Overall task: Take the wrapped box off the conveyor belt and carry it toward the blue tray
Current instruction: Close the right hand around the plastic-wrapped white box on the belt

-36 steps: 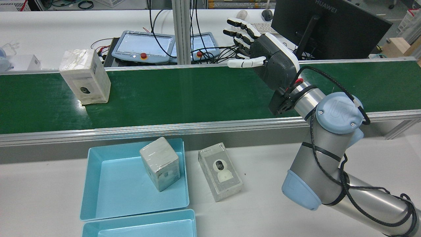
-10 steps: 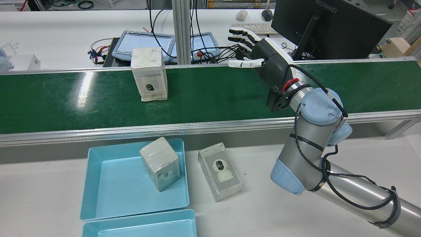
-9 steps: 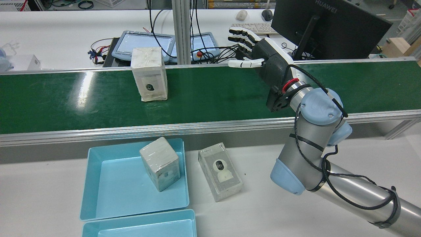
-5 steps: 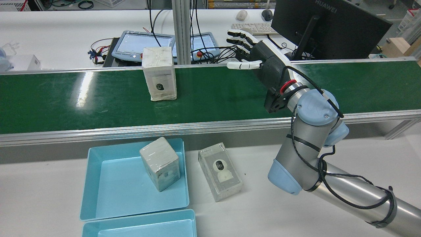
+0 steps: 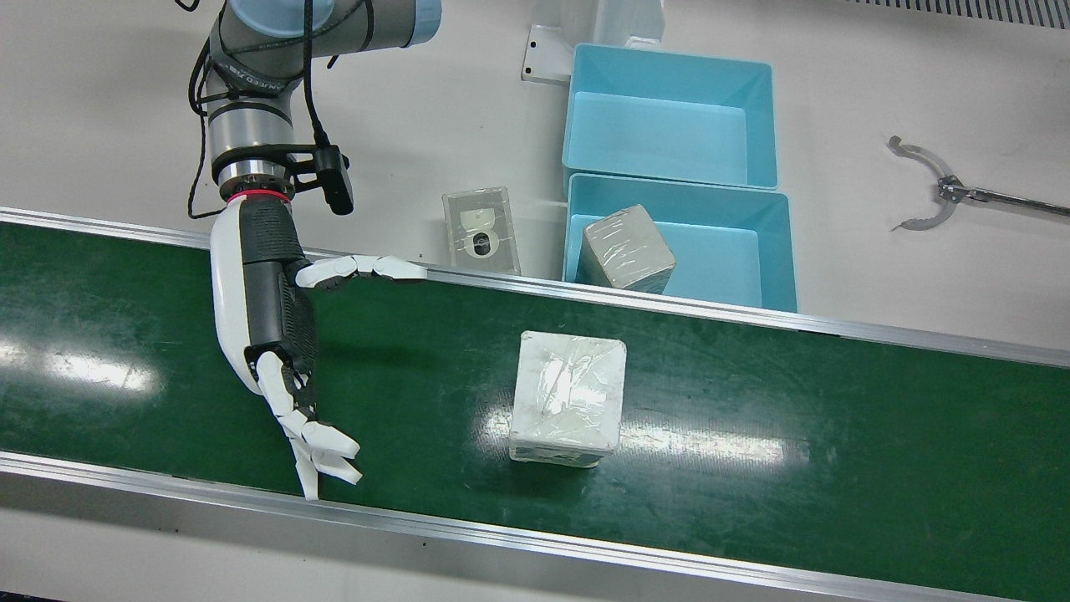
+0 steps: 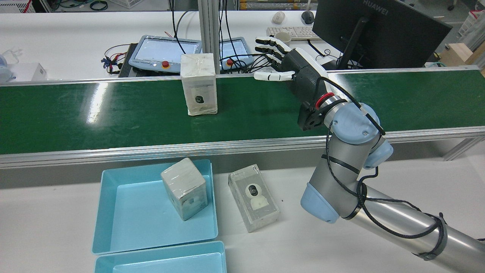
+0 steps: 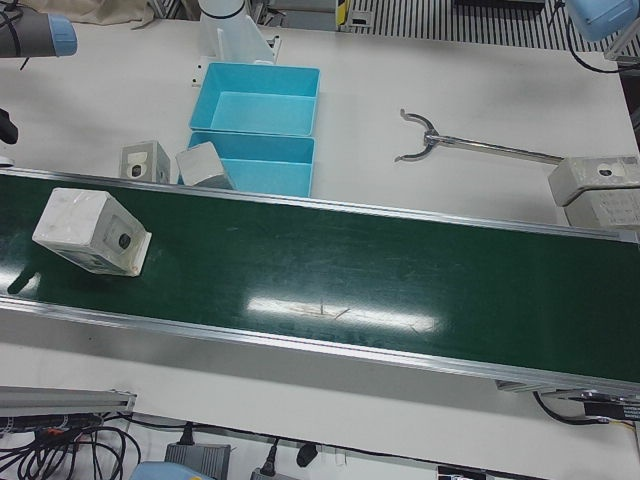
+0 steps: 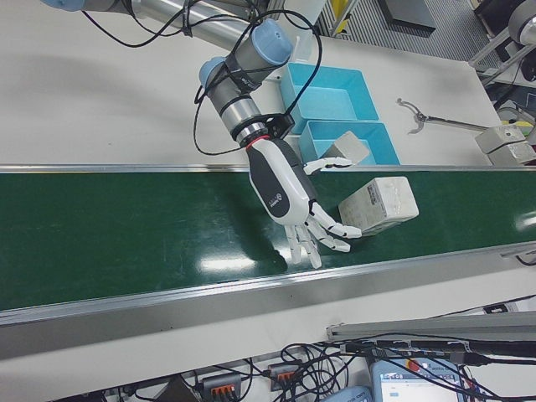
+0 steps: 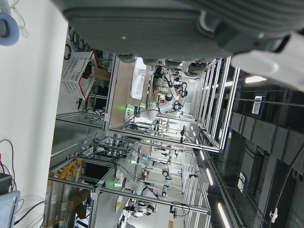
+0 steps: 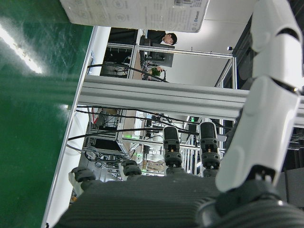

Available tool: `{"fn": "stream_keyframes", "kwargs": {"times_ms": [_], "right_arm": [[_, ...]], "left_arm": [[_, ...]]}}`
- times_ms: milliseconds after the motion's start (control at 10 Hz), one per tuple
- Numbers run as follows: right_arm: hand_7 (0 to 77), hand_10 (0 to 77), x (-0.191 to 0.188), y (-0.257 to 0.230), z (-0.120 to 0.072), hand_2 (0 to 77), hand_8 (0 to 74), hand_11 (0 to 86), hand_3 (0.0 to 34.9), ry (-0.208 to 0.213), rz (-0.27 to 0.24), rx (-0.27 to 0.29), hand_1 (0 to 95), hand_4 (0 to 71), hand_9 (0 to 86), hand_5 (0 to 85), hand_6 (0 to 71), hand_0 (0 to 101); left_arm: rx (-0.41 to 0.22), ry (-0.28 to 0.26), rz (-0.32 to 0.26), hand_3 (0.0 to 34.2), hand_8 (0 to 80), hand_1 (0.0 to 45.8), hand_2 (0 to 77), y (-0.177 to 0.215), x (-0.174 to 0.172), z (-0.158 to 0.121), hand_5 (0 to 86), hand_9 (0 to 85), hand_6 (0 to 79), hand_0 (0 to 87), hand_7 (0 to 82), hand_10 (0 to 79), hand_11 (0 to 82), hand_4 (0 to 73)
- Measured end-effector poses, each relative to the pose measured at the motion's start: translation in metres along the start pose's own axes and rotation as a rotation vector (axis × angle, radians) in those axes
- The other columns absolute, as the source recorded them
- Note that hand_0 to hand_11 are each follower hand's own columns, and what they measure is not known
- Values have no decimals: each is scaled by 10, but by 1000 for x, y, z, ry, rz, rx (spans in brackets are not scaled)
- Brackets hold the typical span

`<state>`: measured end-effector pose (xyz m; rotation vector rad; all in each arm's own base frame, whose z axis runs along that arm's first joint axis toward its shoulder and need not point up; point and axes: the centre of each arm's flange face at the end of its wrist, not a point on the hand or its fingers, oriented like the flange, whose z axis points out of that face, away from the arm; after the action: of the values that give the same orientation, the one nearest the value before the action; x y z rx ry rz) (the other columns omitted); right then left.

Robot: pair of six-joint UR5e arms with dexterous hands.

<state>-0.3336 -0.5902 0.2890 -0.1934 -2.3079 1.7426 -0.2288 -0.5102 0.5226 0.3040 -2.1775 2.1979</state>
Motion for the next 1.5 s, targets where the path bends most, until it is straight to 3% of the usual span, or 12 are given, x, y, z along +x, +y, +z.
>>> {"fn": "stream_keyframes", "kwargs": {"times_ms": [500, 1200, 1500], "right_arm": [[213, 16, 15, 3, 10, 175, 5, 27, 298, 12, 6, -7, 109, 82, 60, 251, 0, 414], [213, 27, 21, 3, 10, 185, 5, 54, 307, 18, 9, -6, 109, 82, 60, 251, 0, 415], [213, 44, 22, 3, 12, 218, 5, 65, 305, 17, 15, -16, 131, 109, 33, 295, 0, 418]], "left_arm": [[0, 0, 0, 0, 5, 0, 11, 0, 0, 0, 5, 0, 0, 0, 5, 0, 0, 0], [0, 0, 0, 0, 5, 0, 5, 0, 0, 0, 5, 0, 0, 0, 5, 5, 0, 5], [0, 0, 0, 0, 5, 0, 11, 0, 0, 0, 5, 0, 5, 0, 5, 0, 0, 5]]}}
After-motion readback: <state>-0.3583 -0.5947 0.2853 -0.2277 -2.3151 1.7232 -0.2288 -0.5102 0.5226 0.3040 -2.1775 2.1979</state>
